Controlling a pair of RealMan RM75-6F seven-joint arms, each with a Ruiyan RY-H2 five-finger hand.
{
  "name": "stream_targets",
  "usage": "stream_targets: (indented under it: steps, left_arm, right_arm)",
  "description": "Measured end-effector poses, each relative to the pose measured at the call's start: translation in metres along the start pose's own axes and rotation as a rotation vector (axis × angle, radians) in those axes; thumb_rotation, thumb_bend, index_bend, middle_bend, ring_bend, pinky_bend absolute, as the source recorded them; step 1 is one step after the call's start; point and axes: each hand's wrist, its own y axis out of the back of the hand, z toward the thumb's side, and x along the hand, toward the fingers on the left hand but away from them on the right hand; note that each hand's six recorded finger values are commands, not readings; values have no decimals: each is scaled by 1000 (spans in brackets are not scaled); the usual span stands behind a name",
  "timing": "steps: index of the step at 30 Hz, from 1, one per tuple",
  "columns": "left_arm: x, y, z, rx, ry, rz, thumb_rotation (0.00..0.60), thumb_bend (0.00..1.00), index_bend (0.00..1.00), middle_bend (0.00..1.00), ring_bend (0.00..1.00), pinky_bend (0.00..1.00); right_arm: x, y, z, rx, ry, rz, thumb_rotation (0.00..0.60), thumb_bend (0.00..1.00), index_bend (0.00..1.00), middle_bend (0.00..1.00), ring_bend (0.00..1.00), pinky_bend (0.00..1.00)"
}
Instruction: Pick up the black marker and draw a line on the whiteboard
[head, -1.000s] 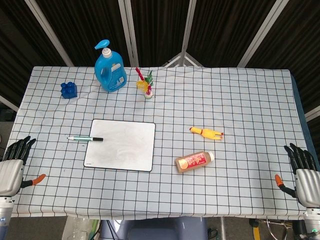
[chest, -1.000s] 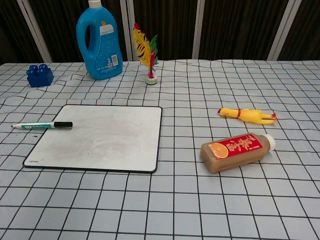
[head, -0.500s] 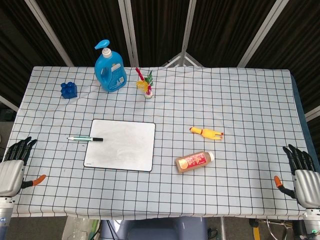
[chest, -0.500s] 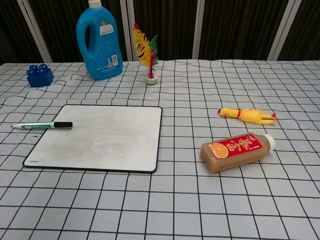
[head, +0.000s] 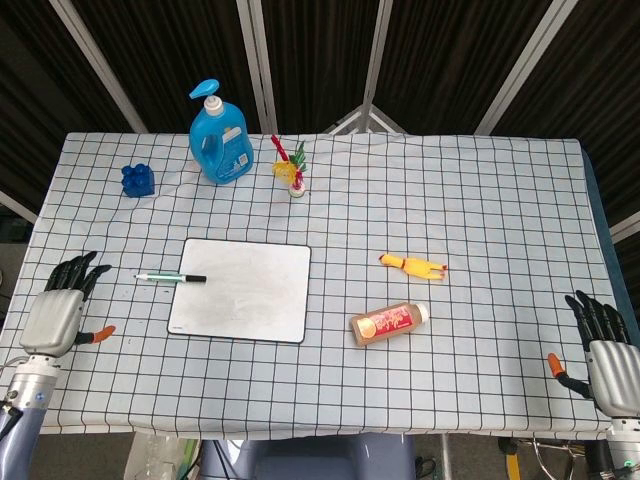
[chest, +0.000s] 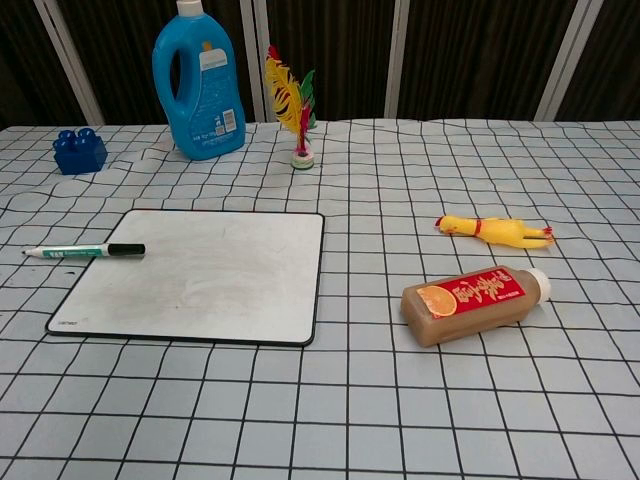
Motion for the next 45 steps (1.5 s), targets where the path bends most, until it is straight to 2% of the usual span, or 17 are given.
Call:
stream_targets:
  steps: [5, 11, 19, 34, 45]
  left_arm:
    - [33, -13, 10, 32, 10, -40, 600, 299, 382, 0, 0, 0]
    - [71, -32, 24, 93, 19, -73, 600, 353, 400, 0, 0, 0]
    - [103, -54, 41, 126, 29, -118, 600, 361, 408, 0, 0, 0]
    - [124, -82, 63, 145, 19, -172, 600, 406, 431, 0, 0, 0]
    - [130, -91, 66, 141, 28, -190, 600, 457, 467, 0, 0, 0]
  right_arm:
    - [-1, 0, -1, -11, -5, -1, 600, 354, 0, 0, 0, 0]
    - [-2, 0, -2, -22, -8, 4, 600, 354, 0, 0, 0, 0]
    - [-3, 1, -2, -39, -13, 8, 600, 354, 0, 0, 0, 0]
    - [-6, 2, -2, -49, -16, 10, 600, 354, 0, 0, 0, 0]
    - [-7, 2, -2, -50, -20, 9, 600, 354, 0, 0, 0, 0]
